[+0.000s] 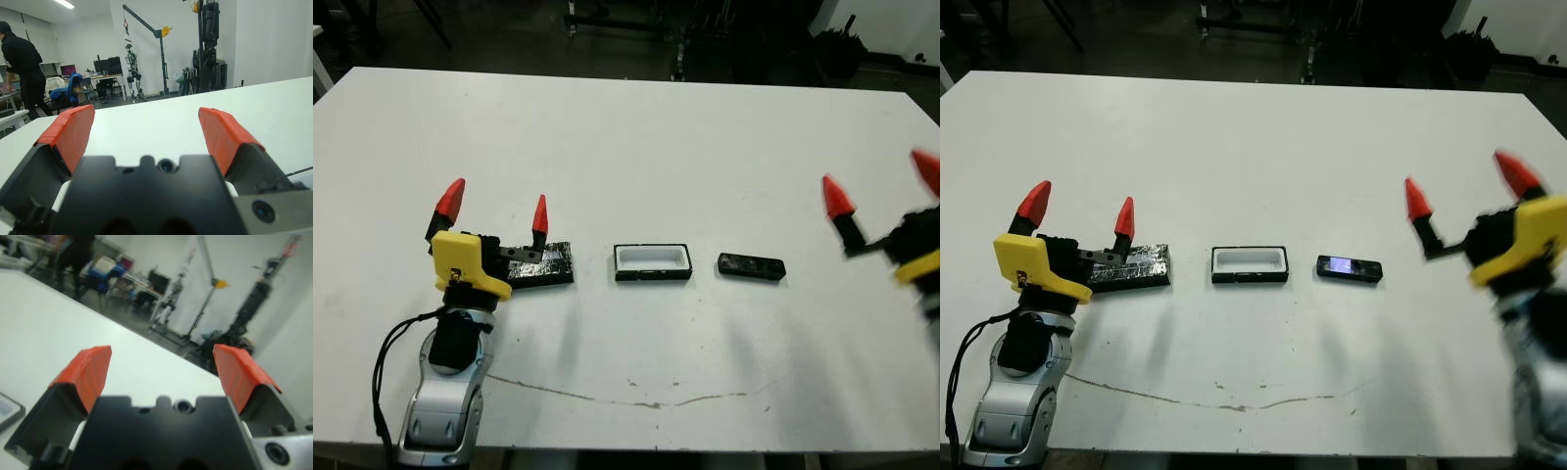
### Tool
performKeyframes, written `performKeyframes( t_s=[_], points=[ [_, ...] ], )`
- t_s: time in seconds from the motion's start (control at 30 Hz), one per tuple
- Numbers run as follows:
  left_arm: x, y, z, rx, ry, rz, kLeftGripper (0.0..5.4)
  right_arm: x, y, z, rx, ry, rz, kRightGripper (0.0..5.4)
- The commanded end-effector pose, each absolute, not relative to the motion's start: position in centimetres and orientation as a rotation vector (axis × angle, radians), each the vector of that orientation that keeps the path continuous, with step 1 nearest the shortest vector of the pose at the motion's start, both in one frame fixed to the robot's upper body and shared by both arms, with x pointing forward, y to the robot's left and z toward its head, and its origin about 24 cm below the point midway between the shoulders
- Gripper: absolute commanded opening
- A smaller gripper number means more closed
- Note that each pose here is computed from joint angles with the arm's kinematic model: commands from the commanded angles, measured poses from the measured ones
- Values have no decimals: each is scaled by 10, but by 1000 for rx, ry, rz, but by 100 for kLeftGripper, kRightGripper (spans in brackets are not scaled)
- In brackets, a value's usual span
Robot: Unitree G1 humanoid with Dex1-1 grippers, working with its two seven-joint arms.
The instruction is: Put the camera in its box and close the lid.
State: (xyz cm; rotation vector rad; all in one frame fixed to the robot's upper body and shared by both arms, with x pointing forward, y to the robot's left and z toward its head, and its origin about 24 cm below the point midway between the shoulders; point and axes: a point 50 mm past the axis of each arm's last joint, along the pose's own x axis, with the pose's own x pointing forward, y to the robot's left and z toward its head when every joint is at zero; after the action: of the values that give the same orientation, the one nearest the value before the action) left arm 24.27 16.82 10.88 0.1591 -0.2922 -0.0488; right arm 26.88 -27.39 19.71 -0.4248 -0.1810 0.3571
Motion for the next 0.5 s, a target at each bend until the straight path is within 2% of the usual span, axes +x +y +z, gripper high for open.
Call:
performKeyframes(
  t_s=[0.03,0.2,0.4,0.5],
  points=[
    [242,167,106,158,-277,-53,540,288,-278,205,-441,-80,505,538],
    [242,167,106,166,-278,-52,540,315,-276,203,-494,73,747,538],
    [242,167,105,167,-274,-48,540,338,-266,190,-489,302,975,538],
    [242,167,105,170,-276,-49,540,344,-260,183,-566,390,1103,538]
  ],
)
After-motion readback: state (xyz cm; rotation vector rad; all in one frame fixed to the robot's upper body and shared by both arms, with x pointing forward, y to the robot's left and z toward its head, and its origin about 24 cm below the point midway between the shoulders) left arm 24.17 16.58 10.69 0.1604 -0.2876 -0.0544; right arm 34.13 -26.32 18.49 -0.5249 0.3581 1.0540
